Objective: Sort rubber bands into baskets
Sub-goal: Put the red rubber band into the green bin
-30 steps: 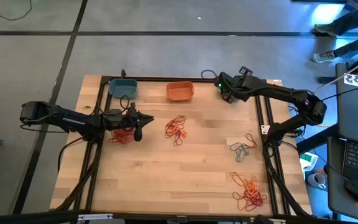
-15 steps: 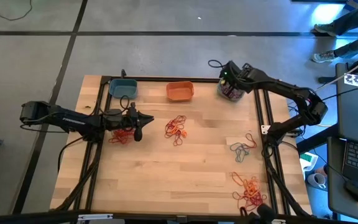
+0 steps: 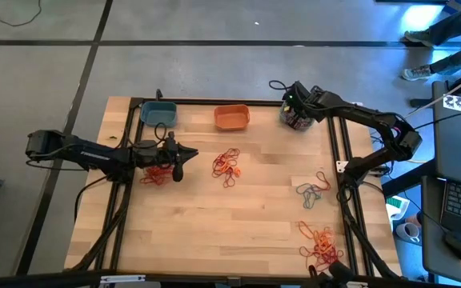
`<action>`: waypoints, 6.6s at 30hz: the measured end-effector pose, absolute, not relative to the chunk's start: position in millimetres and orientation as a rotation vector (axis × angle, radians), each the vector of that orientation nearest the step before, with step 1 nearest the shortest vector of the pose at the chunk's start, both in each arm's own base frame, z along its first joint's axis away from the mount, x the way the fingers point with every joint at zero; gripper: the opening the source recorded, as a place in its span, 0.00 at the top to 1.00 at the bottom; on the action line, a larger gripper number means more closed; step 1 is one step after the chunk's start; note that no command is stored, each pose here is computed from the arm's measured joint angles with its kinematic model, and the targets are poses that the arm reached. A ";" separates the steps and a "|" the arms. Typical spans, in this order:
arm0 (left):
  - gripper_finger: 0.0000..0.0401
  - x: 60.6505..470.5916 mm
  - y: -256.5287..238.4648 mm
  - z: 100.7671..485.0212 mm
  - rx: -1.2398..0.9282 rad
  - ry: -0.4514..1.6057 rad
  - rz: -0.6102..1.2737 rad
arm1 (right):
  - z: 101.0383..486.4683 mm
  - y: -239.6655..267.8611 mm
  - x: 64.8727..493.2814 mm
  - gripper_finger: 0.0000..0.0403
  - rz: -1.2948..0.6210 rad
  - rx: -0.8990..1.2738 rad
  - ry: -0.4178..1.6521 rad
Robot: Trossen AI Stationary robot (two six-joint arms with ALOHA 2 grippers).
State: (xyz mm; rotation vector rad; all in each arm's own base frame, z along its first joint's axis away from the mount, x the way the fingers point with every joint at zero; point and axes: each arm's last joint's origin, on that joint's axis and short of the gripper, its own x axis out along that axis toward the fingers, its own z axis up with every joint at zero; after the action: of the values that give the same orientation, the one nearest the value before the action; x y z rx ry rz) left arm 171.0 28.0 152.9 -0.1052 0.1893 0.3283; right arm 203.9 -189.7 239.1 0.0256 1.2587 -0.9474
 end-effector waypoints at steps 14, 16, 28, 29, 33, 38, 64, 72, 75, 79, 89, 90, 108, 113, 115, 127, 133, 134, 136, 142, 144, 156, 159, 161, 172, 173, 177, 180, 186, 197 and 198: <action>0.89 171.1 28.0 152.9 -0.096 0.191 0.327 | 220.8 -193.7 208.4 0.98 -0.978 -0.010 1.127; 0.89 171.1 28.0 152.9 -0.095 0.191 0.327 | 219.4 -193.4 208.5 0.98 -0.971 -0.004 1.120; 0.89 171.0 28.0 152.9 -0.095 0.191 0.327 | 215.2 -189.8 206.3 0.70 -0.964 0.070 1.131; 0.89 171.1 28.0 152.9 -0.095 0.191 0.327 | 214.9 -189.4 205.9 0.67 -0.961 0.069 1.138; 0.89 171.1 28.0 152.9 -0.096 0.191 0.327 | 215.7 -186.2 203.8 0.59 -0.908 0.093 1.193; 0.89 171.0 28.0 152.9 -0.096 0.191 0.327 | 225.8 -176.0 197.7 0.57 -0.829 0.179 1.197; 0.89 171.1 28.0 152.9 -0.099 0.191 0.327 | 252.9 -59.0 199.8 0.58 -0.529 0.282 1.281; 0.89 171.1 28.0 152.9 -0.099 0.191 0.327 | 249.9 -26.2 198.8 0.58 -0.477 0.347 1.350; 0.89 171.0 28.0 152.9 -0.101 0.190 0.328 | 243.9 -16.7 197.4 0.58 -0.471 0.352 1.371; 0.89 171.0 28.0 152.9 -0.101 0.190 0.328 | 231.0 -7.0 192.6 0.58 -0.427 0.387 1.428; 0.89 171.0 28.0 152.9 -0.102 0.190 0.328 | 188.3 -12.9 175.6 0.58 -0.603 0.531 1.570; 0.89 171.1 28.0 152.9 -0.102 0.190 0.328 | 184.4 -15.3 175.4 0.58 -0.631 0.550 1.586; 0.89 171.1 28.0 153.3 -0.102 0.186 0.327 | 146.8 -33.5 186.9 0.58 -0.752 0.568 1.790; 0.89 171.1 28.0 153.2 -0.102 0.187 0.328 | 138.5 -33.1 188.9 0.58 -0.741 0.578 1.846; 0.89 171.1 28.0 153.3 -0.102 0.186 0.328 | 135.6 -33.0 189.4 0.58 -0.727 0.572 1.867; 0.89 171.1 28.0 153.1 -0.099 0.188 0.327 | 118.8 -49.3 179.4 0.83 -0.667 0.691 1.882; 0.89 171.1 28.0 153.2 -0.099 0.187 0.328 | 117.7 -52.3 178.8 0.96 -0.626 0.673 1.884; 0.89 171.1 28.0 153.2 -0.099 0.187 0.327 | 117.7 -52.3 178.7 0.98 -0.623 0.666 1.885; 0.89 171.1 28.0 153.2 -0.099 0.187 0.328 | 117.8 -52.4 178.7 0.99 -0.609 0.654 1.889; 0.89 171.1 28.0 153.2 -0.099 0.187 0.327 | 127.1 -55.2 185.6 0.98 -0.586 0.600 1.858; 0.89 171.1 28.0 153.3 -0.099 0.187 0.327 | 133.9 -58.6 191.5 0.99 -0.586 0.550 1.794; 0.89 171.2 28.0 153.9 -0.088 0.182 0.326 | 171.6 -72.9 218.6 0.99 -0.627 0.298 1.486; 0.89 171.2 28.0 153.9 -0.089 0.181 0.326 | 173.1 -76.9 223.8 0.99 -0.636 0.191 1.431; 0.89 171.2 28.1 153.8 -0.088 0.182 0.326 | 173.8 -80.1 224.7 0.99 -0.672 0.132 1.415; 0.89 171.2 28.0 153.5 -0.088 0.186 0.326 | 186.8 -107.6 222.7 0.99 -0.874 0.044 1.370; 0.89 171.1 28.0 153.4 -0.088 0.186 0.326 | 189.6 -109.3 224.3 0.99 -0.876 0.044 1.359; 0.89 171.1 28.0 153.4 -0.087 0.186 0.326 | 200.2 -112.7 232.5 0.99 -0.858 0.014 1.310; 0.89 171.2 28.0 153.4 -0.088 0.187 0.326 | 207.1 -115.3 238.6 0.99 -0.857 0.007 1.259; 0.89 171.1 28.0 153.4 -0.088 0.187 0.326 | 217.4 -118.9 246.2 0.99 -0.855 -0.032 1.204; 0.89 171.1 28.0 153.4 -0.088 0.188 0.326 | 235.2 -132.1 248.0 0.99 -0.968 -0.121 1.170; 0.89 171.1 28.0 153.3 -0.088 0.188 0.326 | 237.0 -134.2 247.8 0.99 -0.975 -0.117 1.165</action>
State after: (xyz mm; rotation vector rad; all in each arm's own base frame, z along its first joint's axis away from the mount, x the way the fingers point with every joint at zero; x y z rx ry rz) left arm 171.1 28.0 153.3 -0.0884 0.1879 0.3265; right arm 247.8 -134.2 237.0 -0.1167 1.1648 -0.9752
